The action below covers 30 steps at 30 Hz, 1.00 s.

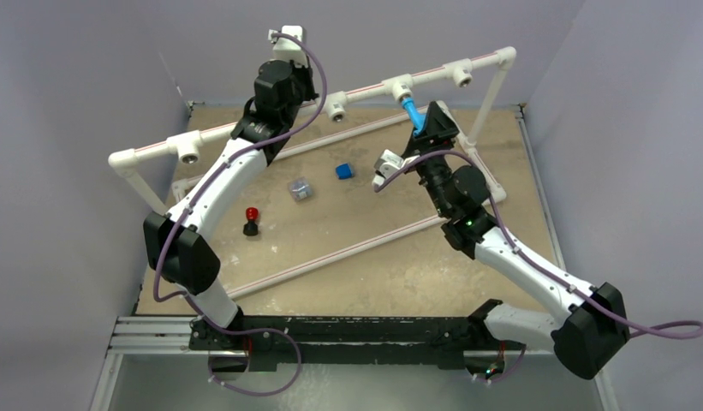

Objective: Install the water faucets

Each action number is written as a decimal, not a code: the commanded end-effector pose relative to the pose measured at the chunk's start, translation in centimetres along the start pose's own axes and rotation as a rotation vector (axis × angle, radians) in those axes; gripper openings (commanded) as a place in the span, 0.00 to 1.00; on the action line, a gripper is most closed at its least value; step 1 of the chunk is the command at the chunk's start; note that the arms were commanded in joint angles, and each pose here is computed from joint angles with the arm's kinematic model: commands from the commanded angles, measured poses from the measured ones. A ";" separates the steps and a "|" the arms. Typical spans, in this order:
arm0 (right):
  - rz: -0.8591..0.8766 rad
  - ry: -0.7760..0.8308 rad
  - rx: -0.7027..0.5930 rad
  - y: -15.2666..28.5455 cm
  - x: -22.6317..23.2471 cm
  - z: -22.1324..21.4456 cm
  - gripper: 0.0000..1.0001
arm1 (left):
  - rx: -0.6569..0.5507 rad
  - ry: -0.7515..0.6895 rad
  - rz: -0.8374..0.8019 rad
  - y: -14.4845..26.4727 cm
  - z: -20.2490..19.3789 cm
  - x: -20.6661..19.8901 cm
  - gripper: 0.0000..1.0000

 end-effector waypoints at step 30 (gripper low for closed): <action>-0.099 -0.672 -0.001 -1.7 -0.6 2.0 0.00 | 0.224 -0.060 -0.044 0.6 -5.3 0.2 0.00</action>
Point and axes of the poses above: each gripper's point midway between its finger pads, its own y axis back along the fingers, its own x axis along the line the jaws close on, z = x × y, the point moved 8 cm from there along y, back along the fingers, and after that the axes turned 2 degrees about y, right-handed, at the moved point
